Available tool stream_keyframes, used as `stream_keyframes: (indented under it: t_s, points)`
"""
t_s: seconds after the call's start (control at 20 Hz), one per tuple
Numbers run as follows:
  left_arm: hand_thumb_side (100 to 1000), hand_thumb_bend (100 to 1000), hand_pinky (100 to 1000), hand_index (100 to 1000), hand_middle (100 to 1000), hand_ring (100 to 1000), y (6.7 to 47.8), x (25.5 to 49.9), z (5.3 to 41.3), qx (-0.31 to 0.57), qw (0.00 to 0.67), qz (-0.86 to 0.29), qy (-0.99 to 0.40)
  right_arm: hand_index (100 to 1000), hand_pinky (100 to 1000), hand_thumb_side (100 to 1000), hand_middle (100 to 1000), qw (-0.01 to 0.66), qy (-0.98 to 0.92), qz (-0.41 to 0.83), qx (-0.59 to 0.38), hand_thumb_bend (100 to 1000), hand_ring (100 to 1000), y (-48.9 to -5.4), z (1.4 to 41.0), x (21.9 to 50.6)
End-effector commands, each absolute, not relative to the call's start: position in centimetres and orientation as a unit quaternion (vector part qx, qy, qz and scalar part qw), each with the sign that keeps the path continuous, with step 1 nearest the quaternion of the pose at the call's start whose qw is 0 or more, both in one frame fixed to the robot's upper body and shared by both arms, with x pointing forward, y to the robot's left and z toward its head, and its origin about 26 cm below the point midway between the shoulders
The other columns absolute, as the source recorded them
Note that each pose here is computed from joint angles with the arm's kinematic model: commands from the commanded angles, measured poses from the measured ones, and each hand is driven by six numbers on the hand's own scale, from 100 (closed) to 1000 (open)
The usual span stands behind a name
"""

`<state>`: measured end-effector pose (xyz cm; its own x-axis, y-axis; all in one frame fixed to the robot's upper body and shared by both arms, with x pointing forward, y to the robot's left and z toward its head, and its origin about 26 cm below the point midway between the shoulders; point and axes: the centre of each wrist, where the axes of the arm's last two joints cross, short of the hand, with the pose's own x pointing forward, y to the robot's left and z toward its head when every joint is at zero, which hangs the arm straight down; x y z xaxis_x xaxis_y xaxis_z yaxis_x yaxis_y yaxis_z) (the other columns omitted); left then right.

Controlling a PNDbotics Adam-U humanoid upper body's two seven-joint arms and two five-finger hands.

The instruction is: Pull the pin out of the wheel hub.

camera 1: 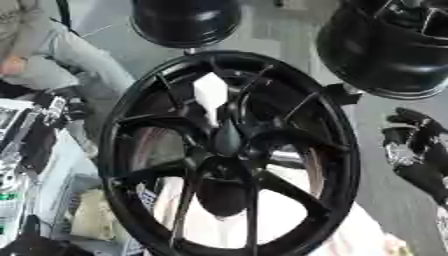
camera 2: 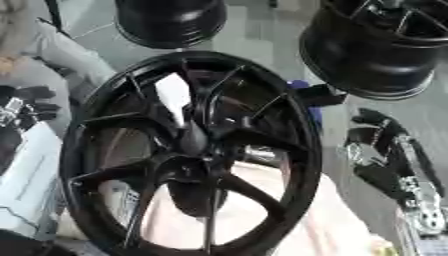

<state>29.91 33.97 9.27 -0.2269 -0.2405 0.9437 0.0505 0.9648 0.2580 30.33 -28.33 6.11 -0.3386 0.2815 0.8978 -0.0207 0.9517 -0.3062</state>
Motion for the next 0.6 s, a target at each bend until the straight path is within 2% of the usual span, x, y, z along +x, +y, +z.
stream_keyframes:
  t_s: [0.05, 0.45, 0.6]
  points:
    - [783, 100, 793, 817, 754, 740, 34.1, 29.9, 10.4, 0.068, 0.604, -0.123, -0.785, 845, 751, 137, 739, 0.558, -0.813, 0.138, -0.087, 100, 717, -28.5, 6.8, 30.5]
    - [773, 100, 793, 818, 755, 741, 34.4, 30.0, 10.8, 0.072, 0.597, -0.127, -0.789, 846, 751, 138, 740, 0.558, -0.813, 0.14, -0.086, 100, 717, -28.5, 6.8, 30.4]
    - [739, 100, 792, 820, 756, 742, 35.0, 30.4, 12.0, 0.084, 0.582, -0.137, -0.797, 846, 751, 138, 740, 0.559, -0.813, 0.14, -0.087, 100, 717, -28.6, 6.7, 30.4]
